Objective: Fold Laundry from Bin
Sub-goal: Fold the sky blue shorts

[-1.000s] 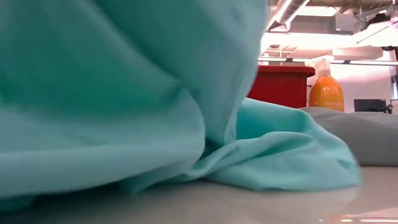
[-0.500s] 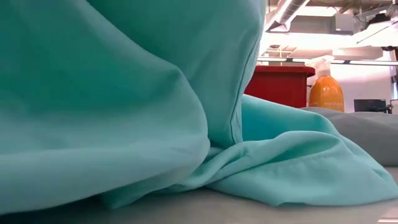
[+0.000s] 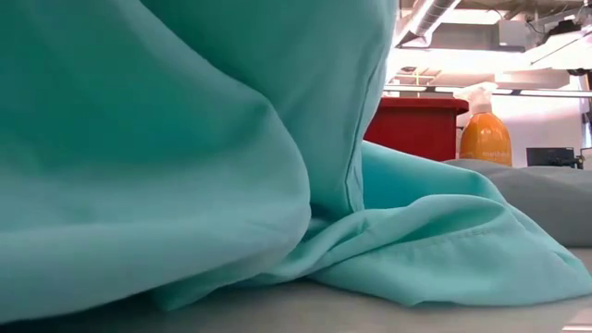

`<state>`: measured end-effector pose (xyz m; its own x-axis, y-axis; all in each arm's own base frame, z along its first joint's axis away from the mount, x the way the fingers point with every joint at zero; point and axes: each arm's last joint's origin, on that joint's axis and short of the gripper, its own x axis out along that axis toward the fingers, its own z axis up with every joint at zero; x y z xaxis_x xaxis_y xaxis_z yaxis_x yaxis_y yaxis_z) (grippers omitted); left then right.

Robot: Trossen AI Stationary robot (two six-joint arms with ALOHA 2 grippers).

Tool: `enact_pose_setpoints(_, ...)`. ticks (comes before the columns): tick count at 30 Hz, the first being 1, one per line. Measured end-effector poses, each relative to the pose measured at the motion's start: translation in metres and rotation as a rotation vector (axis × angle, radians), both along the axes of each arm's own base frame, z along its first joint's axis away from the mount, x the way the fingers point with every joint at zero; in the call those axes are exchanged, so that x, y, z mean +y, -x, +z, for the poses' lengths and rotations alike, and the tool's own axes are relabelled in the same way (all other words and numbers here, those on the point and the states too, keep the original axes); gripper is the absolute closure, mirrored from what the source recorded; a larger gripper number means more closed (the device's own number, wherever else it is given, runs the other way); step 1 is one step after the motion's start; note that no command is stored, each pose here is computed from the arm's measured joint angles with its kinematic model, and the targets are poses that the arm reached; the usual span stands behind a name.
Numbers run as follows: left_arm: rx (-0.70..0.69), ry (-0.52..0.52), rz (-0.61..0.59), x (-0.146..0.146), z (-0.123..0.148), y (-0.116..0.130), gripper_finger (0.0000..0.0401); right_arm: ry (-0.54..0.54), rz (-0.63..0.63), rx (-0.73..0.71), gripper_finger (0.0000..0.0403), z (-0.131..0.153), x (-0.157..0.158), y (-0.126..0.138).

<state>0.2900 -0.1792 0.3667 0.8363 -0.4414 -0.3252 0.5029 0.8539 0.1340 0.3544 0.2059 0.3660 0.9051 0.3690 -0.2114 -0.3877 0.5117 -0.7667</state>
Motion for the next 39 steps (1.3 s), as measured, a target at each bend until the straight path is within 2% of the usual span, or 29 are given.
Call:
enact_pose_setpoints(9,0.127,0.215,-0.010,0.018,0.000,-0.010,0.0397,0.015,0.010,-0.018,0.0193,0.001,0.001,0.000)
enact_pose_setpoints(15,0.192,0.312,-0.022,0.030,0.000,-0.016,0.0397,0.014,0.019,-0.026,0.0193,0.002,-0.001,-0.001)
enact_pose_setpoints(19,0.215,0.344,-0.023,0.036,0.000,-0.018,0.0397,0.004,0.029,-0.038,0.0193,0.003,-0.001,-0.001)
enact_pose_setpoints(25,0.230,0.377,0.036,0.048,-0.001,-0.025,0.0397,-0.017,0.040,-0.046,0.0194,0.005,-0.003,-0.002)
enact_pose_setpoints(29,0.250,0.406,-0.003,0.051,-0.001,-0.025,0.0397,-0.012,0.023,-0.036,0.0194,0.004,-0.007,-0.004)
enact_pose_setpoints(32,0.255,0.399,-0.045,0.050,-0.001,-0.025,0.0397,-0.026,-0.046,-0.003,0.0194,0.002,-0.007,-0.004)
enact_pose_setpoints(39,0.248,0.384,-0.088,0.048,0.000,-0.024,0.0397,-0.010,-0.059,0.029,0.0194,-0.001,-0.009,-0.003)
